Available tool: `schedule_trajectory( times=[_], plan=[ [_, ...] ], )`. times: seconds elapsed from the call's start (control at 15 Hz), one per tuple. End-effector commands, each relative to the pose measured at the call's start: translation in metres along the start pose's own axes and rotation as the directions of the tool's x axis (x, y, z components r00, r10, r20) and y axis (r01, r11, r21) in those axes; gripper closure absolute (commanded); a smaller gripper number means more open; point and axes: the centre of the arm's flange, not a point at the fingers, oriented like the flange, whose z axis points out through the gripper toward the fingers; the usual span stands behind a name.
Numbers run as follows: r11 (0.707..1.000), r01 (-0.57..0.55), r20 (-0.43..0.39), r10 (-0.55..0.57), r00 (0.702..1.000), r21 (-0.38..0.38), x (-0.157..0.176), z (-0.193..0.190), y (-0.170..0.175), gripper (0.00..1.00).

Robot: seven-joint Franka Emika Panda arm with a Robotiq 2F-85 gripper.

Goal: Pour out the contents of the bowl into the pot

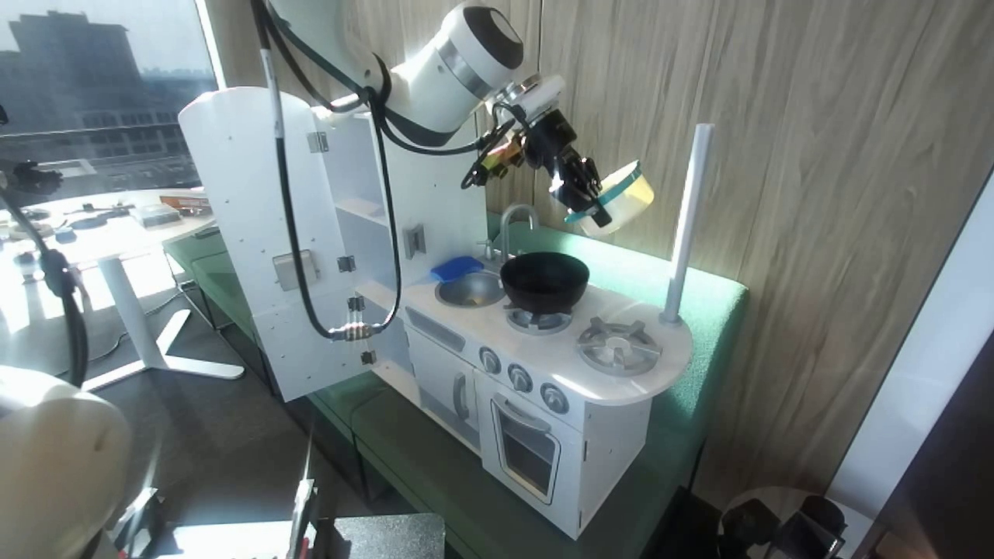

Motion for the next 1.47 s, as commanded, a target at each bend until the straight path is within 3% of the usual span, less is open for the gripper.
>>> schedule_trajectory(
  times=[0.0,0.27,0.8,1.13,1.4],
  plan=[
    [1.000,0.026,-0.085,-0.026,0.996,0.008,-0.012,-0.019,-0.015,0.98],
    [0.997,0.076,-0.131,-0.077,0.988,-0.009,-0.034,-0.022,-0.032,0.98],
    [0.983,0.147,-0.181,-0.166,0.969,-0.112,-0.073,-0.005,-0.050,0.98],
    [0.960,0.190,-0.247,-0.238,0.939,-0.205,-0.098,-0.001,-0.052,0.98],
    [0.935,0.241,-0.230,-0.302,0.925,-0.259,-0.114,-0.003,-0.059,0.98]
  ],
)
